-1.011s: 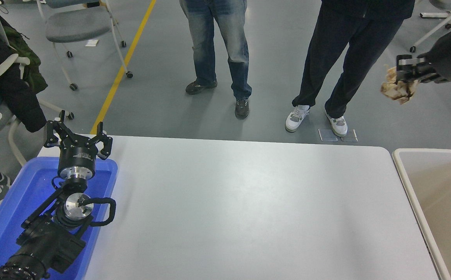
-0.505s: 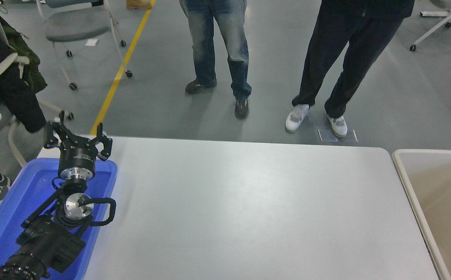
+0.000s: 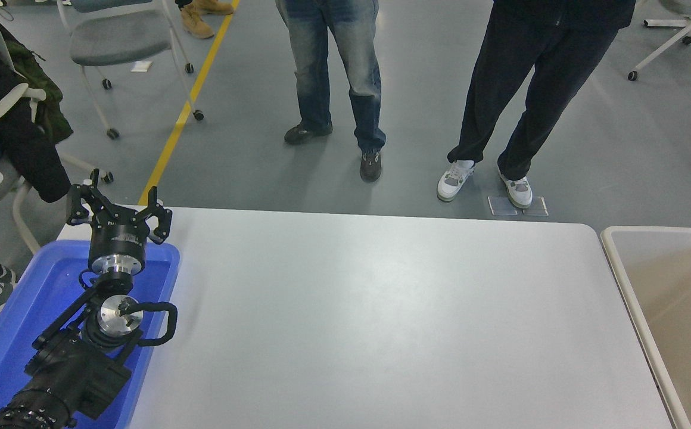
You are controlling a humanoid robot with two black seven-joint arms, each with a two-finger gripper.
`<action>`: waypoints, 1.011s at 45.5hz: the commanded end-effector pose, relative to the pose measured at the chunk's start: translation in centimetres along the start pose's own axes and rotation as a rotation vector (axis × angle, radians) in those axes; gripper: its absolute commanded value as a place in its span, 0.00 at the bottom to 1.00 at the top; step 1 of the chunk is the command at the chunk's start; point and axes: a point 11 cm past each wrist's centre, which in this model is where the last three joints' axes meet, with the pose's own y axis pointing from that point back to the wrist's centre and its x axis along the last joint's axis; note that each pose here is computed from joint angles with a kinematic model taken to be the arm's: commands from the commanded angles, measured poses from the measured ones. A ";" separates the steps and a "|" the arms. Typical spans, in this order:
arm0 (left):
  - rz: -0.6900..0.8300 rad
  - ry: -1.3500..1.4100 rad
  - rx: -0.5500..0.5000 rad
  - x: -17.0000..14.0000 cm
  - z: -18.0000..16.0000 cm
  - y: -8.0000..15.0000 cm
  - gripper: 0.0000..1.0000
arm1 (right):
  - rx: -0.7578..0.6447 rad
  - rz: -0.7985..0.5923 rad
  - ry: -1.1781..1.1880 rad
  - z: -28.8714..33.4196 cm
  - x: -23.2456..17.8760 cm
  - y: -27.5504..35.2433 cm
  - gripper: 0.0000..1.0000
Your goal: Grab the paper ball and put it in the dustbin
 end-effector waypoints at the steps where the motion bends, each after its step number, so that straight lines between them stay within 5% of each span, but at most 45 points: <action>1: 0.000 0.000 0.000 0.0 0.0 0.0 0.99 | -0.119 -0.066 -0.059 8.2 -1.1 -0.8 0.00; 28: 0.000 0.000 0.000 0.0 0.0 0.0 0.99 | -0.228 -0.170 -0.025 16.4 -8.1 0.8 0.00; 29: 0.000 0.000 0.000 0.0 0.0 0.0 0.99 | -0.228 -0.170 -0.025 16.4 -8.2 0.8 0.24; 37: 0.000 0.000 0.000 0.0 0.0 0.0 0.99 | -0.227 -0.177 -0.029 16.4 -8.5 0.9 0.95; 46: 0.000 0.000 0.000 0.0 0.0 0.0 0.99 | -0.226 -0.193 -0.026 16.4 -9.1 1.0 1.00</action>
